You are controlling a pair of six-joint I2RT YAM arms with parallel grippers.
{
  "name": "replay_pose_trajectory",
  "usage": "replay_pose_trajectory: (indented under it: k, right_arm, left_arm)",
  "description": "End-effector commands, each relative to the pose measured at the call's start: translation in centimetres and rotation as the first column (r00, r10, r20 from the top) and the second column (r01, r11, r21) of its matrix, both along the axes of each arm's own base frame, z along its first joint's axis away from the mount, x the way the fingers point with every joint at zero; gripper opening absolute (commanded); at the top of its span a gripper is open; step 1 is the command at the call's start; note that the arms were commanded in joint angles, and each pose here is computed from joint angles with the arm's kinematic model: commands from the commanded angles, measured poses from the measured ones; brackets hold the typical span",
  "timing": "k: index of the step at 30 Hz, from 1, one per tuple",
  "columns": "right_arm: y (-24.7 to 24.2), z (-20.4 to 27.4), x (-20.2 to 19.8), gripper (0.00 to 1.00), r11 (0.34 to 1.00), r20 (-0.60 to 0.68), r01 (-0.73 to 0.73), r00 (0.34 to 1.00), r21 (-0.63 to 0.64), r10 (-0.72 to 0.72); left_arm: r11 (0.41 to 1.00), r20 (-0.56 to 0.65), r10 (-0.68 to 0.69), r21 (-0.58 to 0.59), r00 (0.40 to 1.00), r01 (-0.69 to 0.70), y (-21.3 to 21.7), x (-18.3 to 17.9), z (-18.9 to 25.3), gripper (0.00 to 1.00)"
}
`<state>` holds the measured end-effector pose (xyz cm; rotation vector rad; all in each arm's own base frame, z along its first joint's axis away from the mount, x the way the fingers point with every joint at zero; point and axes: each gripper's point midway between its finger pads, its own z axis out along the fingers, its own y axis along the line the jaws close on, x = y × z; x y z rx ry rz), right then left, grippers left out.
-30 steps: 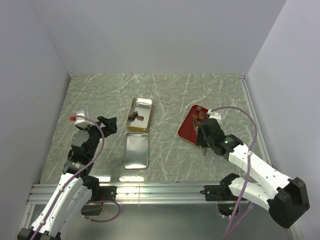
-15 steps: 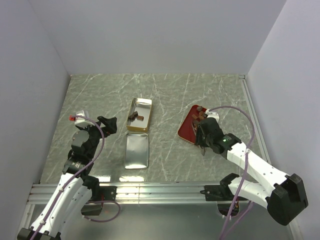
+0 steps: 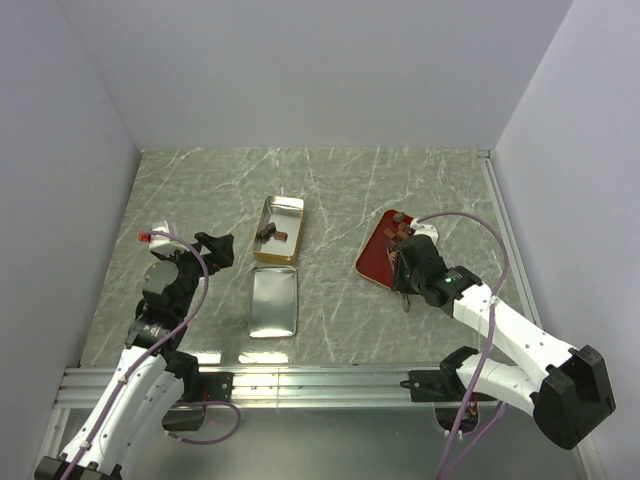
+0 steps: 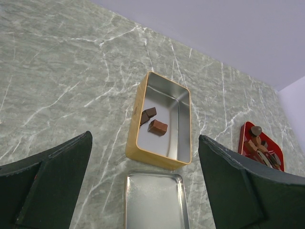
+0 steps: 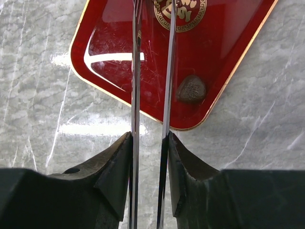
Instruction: Pack the chocolate
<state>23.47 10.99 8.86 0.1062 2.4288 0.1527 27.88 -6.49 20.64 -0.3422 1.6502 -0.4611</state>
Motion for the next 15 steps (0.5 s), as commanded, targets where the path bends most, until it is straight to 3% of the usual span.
replay_pose_trajectory:
  k: [1, 15]
  right_arm:
    - [0.3, 1.3, 0.9, 0.33, 1.000, 0.053, -0.001, 0.999, 0.025, 0.000]
    - [0.1, 3.9, 0.1, 0.31, 0.997, 0.104, -0.001, 0.995, 0.073, -0.007]
  left_arm:
    - [1.000, 0.037, -0.017, -0.024, 0.999, 0.018, -0.4, 0.0, 0.9, 0.99]
    - [1.000, 0.037, -0.015, -0.024, 0.999, 0.016, -0.4, 0.0, 0.9, 0.99]
